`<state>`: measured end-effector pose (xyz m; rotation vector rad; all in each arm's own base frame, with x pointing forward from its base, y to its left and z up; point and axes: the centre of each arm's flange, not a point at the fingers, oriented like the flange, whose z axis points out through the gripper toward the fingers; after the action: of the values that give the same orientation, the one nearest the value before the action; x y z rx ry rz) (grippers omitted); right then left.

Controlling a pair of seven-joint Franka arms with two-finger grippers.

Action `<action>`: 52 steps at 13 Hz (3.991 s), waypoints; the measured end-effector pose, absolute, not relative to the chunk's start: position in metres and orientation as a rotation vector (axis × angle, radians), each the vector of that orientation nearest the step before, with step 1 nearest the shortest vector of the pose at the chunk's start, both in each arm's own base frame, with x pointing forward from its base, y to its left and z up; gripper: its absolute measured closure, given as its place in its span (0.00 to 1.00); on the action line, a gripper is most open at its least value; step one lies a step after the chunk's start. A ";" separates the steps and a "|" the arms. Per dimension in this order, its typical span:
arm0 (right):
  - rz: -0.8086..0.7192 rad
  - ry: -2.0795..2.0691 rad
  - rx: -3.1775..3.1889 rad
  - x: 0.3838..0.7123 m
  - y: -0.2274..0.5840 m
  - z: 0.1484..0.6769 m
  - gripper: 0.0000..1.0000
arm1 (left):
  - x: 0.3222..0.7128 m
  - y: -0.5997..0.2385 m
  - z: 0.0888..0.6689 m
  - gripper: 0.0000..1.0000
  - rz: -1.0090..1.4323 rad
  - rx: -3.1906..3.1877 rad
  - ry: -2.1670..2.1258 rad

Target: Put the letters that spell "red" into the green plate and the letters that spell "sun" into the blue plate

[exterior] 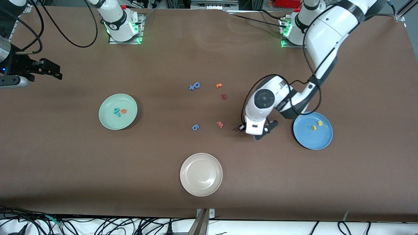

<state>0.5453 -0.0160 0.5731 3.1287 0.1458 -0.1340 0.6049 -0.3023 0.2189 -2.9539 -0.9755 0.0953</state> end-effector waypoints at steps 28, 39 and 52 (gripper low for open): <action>-0.125 0.149 3.128 0.546 -0.015 0.575 0.00 | 0.678 0.078 0.324 0.00 0.327 -3.057 -0.083; -0.077 0.155 3.128 0.549 -0.012 0.588 0.00 | 0.600 0.059 0.528 0.00 0.369 -3.070 -0.133; -0.072 0.154 3.128 0.549 -0.013 0.588 0.00 | 0.576 0.019 0.588 0.00 0.220 -3.117 -0.057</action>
<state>0.5490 -0.0129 0.5878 3.1276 0.1544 -0.0719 0.5758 0.0191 0.5878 -3.1169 -0.0572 0.2204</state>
